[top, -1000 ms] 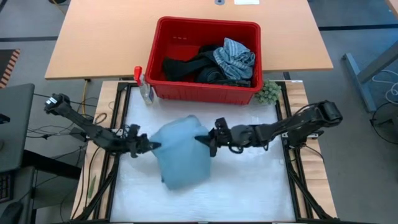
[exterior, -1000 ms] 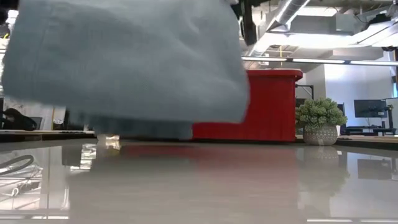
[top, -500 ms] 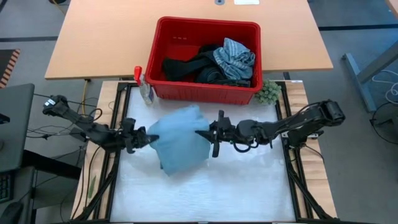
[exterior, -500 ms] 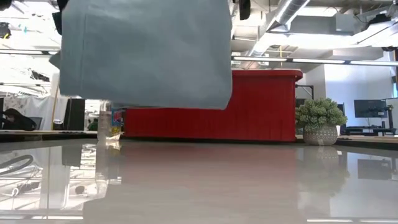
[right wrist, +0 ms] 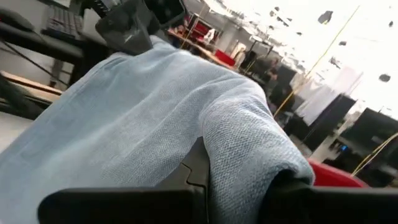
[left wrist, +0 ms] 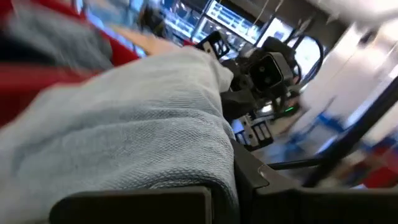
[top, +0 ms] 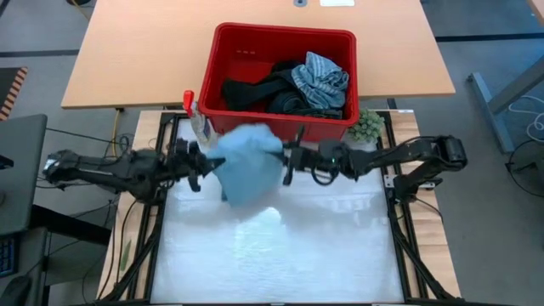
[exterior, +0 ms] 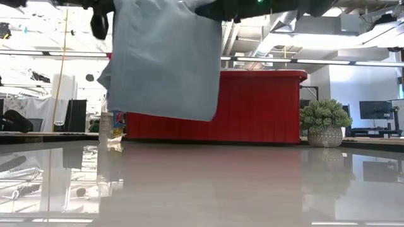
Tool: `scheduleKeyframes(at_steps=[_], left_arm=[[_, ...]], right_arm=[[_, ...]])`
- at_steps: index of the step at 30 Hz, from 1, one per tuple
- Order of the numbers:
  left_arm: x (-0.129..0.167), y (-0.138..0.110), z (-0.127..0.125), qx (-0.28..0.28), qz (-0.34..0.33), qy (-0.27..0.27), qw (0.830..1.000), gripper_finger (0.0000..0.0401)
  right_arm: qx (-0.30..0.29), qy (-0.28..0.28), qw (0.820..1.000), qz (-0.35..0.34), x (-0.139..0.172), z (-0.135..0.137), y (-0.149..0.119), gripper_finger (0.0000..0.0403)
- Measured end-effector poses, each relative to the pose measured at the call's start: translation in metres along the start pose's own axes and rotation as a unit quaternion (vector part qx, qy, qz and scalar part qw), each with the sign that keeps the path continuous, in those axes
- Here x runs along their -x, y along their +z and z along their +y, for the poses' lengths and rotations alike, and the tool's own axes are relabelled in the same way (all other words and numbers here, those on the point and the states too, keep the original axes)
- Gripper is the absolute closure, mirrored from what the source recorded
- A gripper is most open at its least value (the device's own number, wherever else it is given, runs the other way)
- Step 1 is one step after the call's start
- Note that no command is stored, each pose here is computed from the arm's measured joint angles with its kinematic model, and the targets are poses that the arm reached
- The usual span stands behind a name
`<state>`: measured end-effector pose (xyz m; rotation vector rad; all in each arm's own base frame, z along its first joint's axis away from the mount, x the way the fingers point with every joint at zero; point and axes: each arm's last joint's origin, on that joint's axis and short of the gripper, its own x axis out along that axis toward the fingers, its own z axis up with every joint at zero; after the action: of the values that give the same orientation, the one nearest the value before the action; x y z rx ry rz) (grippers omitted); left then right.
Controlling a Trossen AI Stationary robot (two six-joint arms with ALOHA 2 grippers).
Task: Fold laundry
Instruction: Fold the blue pants from the red laundry bin
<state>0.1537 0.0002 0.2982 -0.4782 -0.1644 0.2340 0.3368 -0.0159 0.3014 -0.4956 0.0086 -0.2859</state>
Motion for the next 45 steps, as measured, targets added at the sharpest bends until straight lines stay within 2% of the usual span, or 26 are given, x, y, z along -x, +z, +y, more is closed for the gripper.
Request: scheduleKeyframes(at_steps=[3, 6, 9, 13, 19, 24, 26, 28, 30, 32, 35, 39, 42, 45], left_arm=[[-0.004, 0.018, 0.006, -0.108, 0.004, 0.015, 0.994, 0.0401], [-0.004, 0.027, 0.012, -0.210, 0.012, 0.034, 0.977, 0.0401], [-0.005, 0.020, 0.018, -0.260, 0.052, 0.044, 0.963, 0.0401], [-0.011, -0.008, 0.021, -0.232, 0.106, 0.018, 0.967, 0.0401], [-0.014, -0.070, 0.002, -0.165, 0.131, -0.037, 0.977, 0.0401], [-0.011, -0.102, -0.042, -0.116, 0.103, -0.080, 0.985, 0.0401], [-0.012, -0.119, -0.059, -0.092, 0.121, -0.090, 0.984, 0.0401], [-0.014, -0.139, -0.074, -0.075, 0.143, -0.092, 0.983, 0.0401], [-0.018, -0.156, -0.089, -0.071, 0.153, -0.088, 0.982, 0.0401], [-0.024, -0.170, -0.101, -0.081, 0.164, -0.086, 0.979, 0.0401], [-0.035, -0.178, -0.116, -0.090, 0.170, -0.090, 0.977, 0.0401], [-0.044, -0.174, -0.126, -0.100, 0.158, -0.093, 0.978, 0.0401], [-0.047, -0.170, -0.129, -0.107, 0.154, -0.091, 0.978, 0.0401], [-0.049, -0.169, -0.129, -0.108, 0.155, -0.089, 0.978, 0.0401]], right_arm=[[0.032, -0.009, 0.999, 0.000, -0.004, -0.016, -0.008, 0.0338], [0.085, -0.018, 0.996, 0.006, -0.005, -0.022, -0.011, 0.0338], [0.108, -0.006, 0.994, 0.019, -0.005, -0.020, -0.014, 0.0338], [0.129, 0.034, 0.989, 0.056, 0.006, 0.004, -0.033, 0.0338], [0.117, 0.073, 0.986, 0.094, 0.043, 0.068, -0.048, 0.0338], [0.118, 0.067, 0.987, 0.085, 0.075, 0.114, -0.027, 0.0338], [0.106, 0.083, 0.988, 0.078, 0.086, 0.127, -0.020, 0.0338], [0.070, 0.102, 0.989, 0.079, 0.094, 0.137, -0.017, 0.0338], [0.043, 0.114, 0.988, 0.092, 0.101, 0.144, -0.017, 0.0338], [0.040, 0.131, 0.985, 0.101, 0.108, 0.150, -0.017, 0.0333], [0.042, 0.151, 0.982, 0.107, 0.118, 0.159, -0.015, 0.0271], [-0.029, 0.159, 0.974, 0.156, 0.131, 0.158, -0.002, 0.0159], [-0.063, 0.178, 0.957, 0.219, 0.149, 0.152, 0.009, 0.0095], [-0.080, 0.214, 0.928, 0.294, 0.173, 0.142, 0.022, 0.0052]])
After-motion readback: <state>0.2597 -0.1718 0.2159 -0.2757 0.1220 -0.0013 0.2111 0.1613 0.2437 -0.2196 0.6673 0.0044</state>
